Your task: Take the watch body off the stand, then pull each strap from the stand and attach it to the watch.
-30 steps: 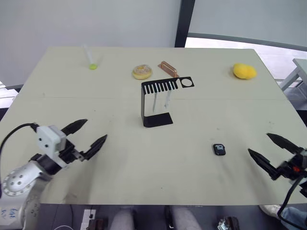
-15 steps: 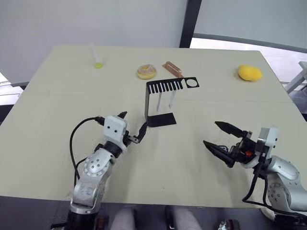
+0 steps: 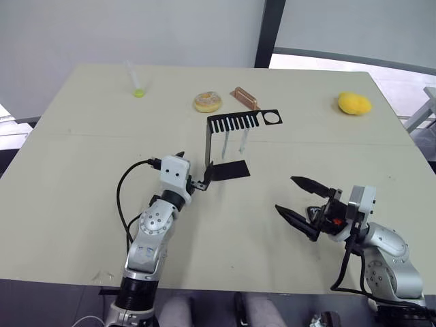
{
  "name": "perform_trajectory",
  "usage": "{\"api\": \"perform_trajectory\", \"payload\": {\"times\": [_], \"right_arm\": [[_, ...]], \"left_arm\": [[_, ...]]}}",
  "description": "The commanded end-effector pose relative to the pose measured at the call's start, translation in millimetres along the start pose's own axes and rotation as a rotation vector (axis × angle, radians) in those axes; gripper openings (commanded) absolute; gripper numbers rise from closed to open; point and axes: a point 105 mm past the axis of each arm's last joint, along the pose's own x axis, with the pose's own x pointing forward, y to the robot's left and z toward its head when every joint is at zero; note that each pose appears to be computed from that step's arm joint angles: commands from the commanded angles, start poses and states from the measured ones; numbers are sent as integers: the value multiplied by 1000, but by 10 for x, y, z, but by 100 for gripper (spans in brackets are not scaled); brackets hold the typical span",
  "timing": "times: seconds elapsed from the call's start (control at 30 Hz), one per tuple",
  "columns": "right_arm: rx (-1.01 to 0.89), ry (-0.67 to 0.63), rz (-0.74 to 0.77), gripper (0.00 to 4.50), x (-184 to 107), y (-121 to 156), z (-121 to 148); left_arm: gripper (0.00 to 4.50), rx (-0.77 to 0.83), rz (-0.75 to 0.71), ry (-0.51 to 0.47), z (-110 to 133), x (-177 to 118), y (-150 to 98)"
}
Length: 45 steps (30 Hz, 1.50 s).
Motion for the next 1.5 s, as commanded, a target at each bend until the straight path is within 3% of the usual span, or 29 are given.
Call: {"api": "perform_trajectory", "payload": {"times": [0.03,0.67,0.8,1.0,1.03,1.27,1.5], "right_arm": [[-37,-27,-2,448,5,30,107],[-28,-21,-21,448,135,97,48],[-23,-23,-37,450,142,99,39],[-31,-49,-145,450,182,19,45],[-47,-44,-162,450,201,16,36],[-118,11,-316,450,435,32,24],[-70,-81,-327,450,814,197,264]], "left_arm": [[450,1,40,-68,173,37,53],[450,-13,-25,-79,214,209,-110],[327,-17,-44,-77,207,224,-154],[24,9,-77,-93,242,232,-221],[4,13,-78,-93,240,226,-223],[4,14,-72,-96,229,161,-201],[4,26,-29,-116,288,164,-160]]}}
